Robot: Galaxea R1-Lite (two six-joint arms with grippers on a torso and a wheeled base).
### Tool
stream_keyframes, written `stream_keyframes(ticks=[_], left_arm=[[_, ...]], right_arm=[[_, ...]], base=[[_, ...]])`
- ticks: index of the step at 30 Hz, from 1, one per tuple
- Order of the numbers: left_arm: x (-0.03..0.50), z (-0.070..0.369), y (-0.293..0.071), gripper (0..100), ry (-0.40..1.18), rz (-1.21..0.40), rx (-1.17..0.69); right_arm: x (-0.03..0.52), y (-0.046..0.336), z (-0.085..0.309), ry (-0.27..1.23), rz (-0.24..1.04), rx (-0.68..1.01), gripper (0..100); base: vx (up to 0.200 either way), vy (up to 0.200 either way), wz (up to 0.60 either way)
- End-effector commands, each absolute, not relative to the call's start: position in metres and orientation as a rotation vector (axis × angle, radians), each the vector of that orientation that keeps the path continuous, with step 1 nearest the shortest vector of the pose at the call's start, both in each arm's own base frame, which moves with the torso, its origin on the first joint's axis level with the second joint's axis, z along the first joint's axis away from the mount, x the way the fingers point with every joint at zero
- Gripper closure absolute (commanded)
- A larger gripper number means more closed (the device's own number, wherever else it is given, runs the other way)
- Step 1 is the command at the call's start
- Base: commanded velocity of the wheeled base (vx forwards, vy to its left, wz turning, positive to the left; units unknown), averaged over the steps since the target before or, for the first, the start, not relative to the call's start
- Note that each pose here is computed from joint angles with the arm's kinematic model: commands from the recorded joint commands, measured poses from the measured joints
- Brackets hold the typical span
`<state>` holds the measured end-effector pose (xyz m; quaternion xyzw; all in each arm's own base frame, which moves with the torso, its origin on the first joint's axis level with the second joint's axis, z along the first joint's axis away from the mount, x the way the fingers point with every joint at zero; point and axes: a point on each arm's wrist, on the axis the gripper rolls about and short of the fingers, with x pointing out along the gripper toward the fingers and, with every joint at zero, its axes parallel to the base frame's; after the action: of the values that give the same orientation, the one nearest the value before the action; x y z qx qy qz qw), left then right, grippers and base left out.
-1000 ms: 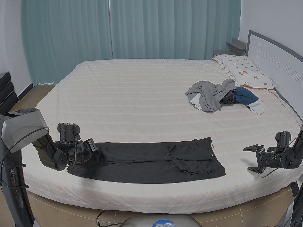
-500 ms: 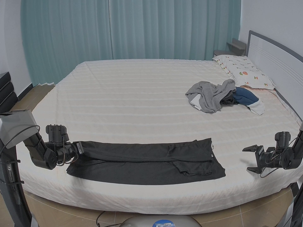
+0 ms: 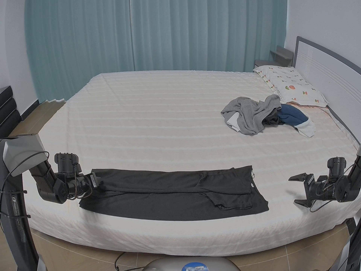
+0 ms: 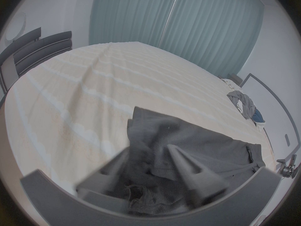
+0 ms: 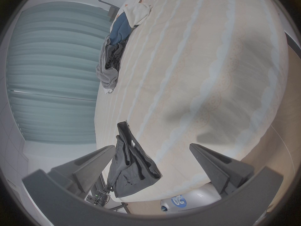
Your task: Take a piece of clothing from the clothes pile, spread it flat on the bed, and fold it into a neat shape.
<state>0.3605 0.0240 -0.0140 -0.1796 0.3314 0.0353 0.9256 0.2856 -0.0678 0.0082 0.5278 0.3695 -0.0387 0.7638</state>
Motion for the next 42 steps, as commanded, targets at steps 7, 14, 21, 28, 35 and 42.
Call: stream_keyframes(ticks=[7, 14, 21, 28, 35, 42], left_arm=[[0.363, 0.003, 0.029, 0, 0.632, 0.069, -0.402], [0.368, -0.018, 0.025, 0, 0.687, 0.011, -0.425], [0.368, -0.029, 0.025, 0, 0.709, 0.013, -0.413], [0.361, -0.038, 0.024, 0, 0.74, -0.015, -0.336], [0.358, -0.04, 0.017, 100, 0.758, -0.03, -0.333], [0.358, -0.036, 0.013, 100, 0.749, -0.03, -0.344]], right_arm=[[0.285, -0.067, 0.008, 0.805, -0.083, 1.148, 0], [0.285, -0.067, 0.008, 0.805, -0.083, 1.146, 0], [0.285, -0.067, 0.008, 0.806, -0.083, 1.147, 0], [0.285, -0.067, 0.008, 0.807, -0.082, 1.146, 0], [0.285, -0.067, 0.008, 0.806, -0.082, 1.143, 0], [0.285, -0.067, 0.008, 0.807, -0.081, 1.143, 0]], base=[[0.0, 0.0, 0.0], [0.0, 0.0, 0.0], [0.0, 0.0, 0.0], [0.0, 0.0, 0.0], [0.0, 0.0, 0.0], [0.0, 0.0, 0.0]])
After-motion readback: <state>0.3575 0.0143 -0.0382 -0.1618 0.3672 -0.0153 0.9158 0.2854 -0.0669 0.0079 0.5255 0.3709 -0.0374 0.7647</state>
